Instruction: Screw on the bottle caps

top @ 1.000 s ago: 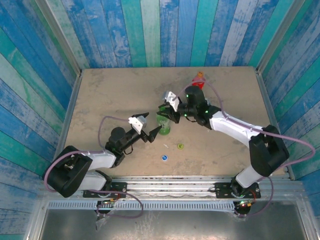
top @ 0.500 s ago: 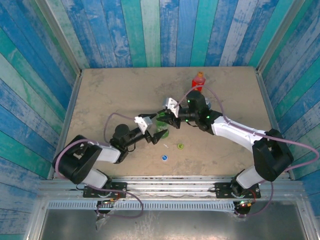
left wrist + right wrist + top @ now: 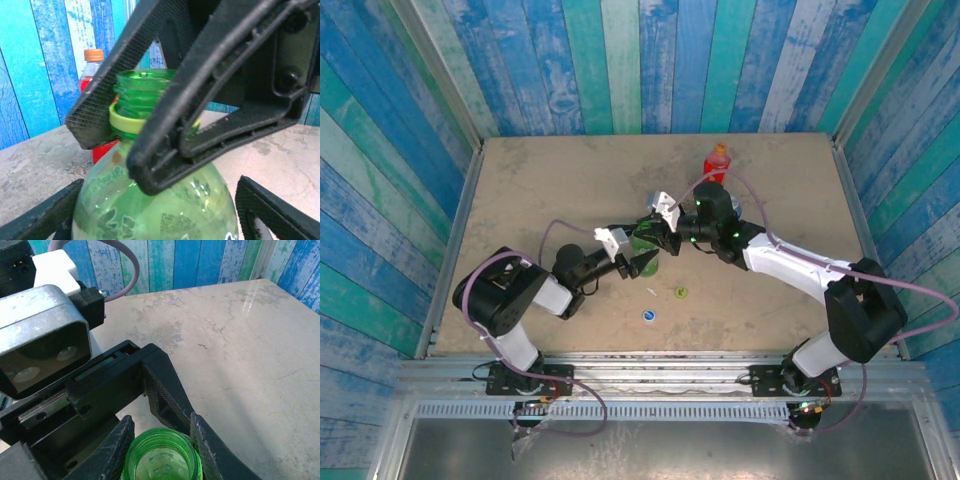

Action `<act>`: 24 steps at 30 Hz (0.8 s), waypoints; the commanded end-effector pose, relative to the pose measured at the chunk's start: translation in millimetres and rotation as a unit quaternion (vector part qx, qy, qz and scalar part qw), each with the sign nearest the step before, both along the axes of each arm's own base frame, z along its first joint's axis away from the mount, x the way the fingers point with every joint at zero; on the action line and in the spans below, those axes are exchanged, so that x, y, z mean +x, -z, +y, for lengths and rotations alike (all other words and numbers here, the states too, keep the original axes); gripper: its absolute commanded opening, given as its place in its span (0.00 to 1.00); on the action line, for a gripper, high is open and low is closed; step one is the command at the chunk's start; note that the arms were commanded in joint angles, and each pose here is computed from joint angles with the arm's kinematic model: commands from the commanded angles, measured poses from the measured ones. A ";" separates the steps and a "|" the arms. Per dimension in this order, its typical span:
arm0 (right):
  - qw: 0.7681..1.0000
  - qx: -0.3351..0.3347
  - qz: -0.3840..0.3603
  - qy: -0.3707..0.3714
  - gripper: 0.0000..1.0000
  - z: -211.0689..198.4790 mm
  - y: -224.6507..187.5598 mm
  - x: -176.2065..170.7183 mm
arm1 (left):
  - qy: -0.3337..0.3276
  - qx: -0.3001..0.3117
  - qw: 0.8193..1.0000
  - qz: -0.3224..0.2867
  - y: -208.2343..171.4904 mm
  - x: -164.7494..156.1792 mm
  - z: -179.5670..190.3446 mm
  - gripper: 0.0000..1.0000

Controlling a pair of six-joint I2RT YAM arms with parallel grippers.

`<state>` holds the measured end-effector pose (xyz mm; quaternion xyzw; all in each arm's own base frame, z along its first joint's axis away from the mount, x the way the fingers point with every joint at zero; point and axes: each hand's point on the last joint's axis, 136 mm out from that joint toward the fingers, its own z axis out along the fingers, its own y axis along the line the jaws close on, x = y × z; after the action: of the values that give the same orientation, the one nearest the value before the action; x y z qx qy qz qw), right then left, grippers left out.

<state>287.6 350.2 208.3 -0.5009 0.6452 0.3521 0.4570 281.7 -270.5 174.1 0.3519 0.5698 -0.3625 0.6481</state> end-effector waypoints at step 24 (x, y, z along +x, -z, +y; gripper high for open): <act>0.980 0.051 0.054 0.182 0.80 -47.9 -49.9 -4.5 | 0.027 0.006 1.000 -0.003 -7.1 -14.0 -1.5 0.60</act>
<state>280.9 322.7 255.7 -0.3960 0.6957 0.3333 0.4981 277.7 -272.6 171.4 0.3681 0.5679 -0.3641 0.6398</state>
